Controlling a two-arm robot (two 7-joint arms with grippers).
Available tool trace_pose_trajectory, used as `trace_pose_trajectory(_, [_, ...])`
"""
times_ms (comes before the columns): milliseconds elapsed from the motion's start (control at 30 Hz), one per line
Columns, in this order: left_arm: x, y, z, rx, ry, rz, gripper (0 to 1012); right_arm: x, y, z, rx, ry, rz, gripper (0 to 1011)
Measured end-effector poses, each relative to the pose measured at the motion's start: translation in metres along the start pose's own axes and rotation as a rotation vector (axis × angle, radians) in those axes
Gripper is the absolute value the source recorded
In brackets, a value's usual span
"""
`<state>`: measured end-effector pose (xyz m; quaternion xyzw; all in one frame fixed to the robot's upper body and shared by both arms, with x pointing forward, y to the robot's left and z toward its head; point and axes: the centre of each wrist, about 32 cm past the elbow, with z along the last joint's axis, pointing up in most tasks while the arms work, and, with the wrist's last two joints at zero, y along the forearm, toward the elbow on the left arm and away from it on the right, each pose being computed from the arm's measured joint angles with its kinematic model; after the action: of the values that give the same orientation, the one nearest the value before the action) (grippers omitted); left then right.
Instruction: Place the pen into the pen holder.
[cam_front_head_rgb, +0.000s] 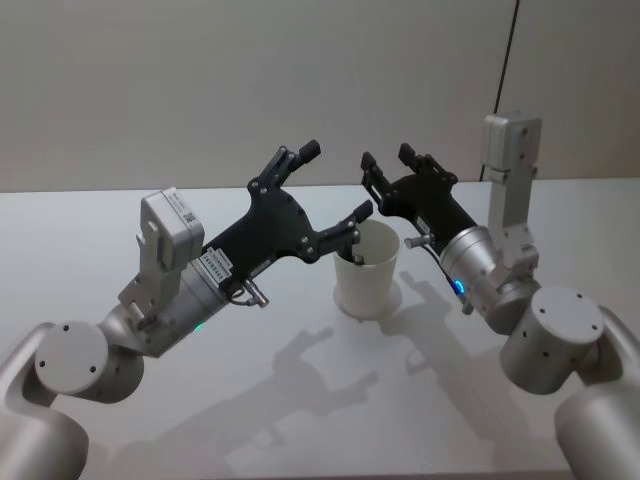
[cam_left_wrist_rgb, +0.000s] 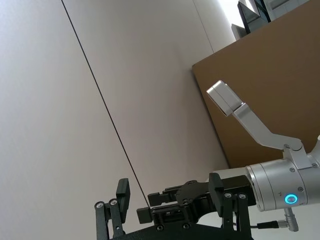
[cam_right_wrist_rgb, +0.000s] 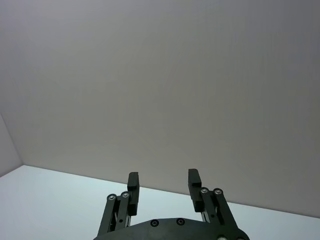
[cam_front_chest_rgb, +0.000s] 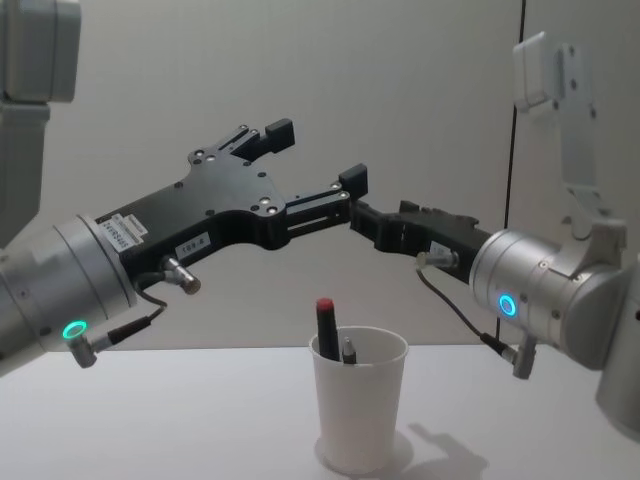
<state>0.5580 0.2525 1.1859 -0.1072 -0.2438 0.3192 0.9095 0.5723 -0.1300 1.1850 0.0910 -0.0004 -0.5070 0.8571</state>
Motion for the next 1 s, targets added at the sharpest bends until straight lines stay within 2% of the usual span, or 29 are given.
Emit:
trace_pose_trajectory(200, [0.0000, 0.0000, 0.0000, 0.000, 0.000, 0.000, 1003, 0.0010, 0.0011, -0.0026, -0.006, 0.006, 0.001, 731])
trace_pose_trajectory(300, [0.0000, 0.0000, 0.0000, 0.000, 0.000, 0.000, 1003, 0.0013, 0.0014, -0.0035, -0.009, 0.008, 0.001, 863])
trace_pose_trajectory(333, [0.0000, 0.0000, 0.0000, 0.000, 0.000, 0.000, 1003, 0.0014, 0.0015, -0.0035, -0.009, 0.009, 0.001, 863])
trace_pose_trajectory(500, [0.0000, 0.0000, 0.0000, 0.000, 0.000, 0.000, 1003, 0.0018, 0.0018, -0.0045, -0.011, 0.010, 0.001, 1000])
trace_pose_trajectory(1000, [0.0000, 0.0000, 0.0000, 0.000, 0.000, 0.000, 1003, 0.0021, 0.0024, -0.0058, -0.014, 0.014, 0.002, 1001])
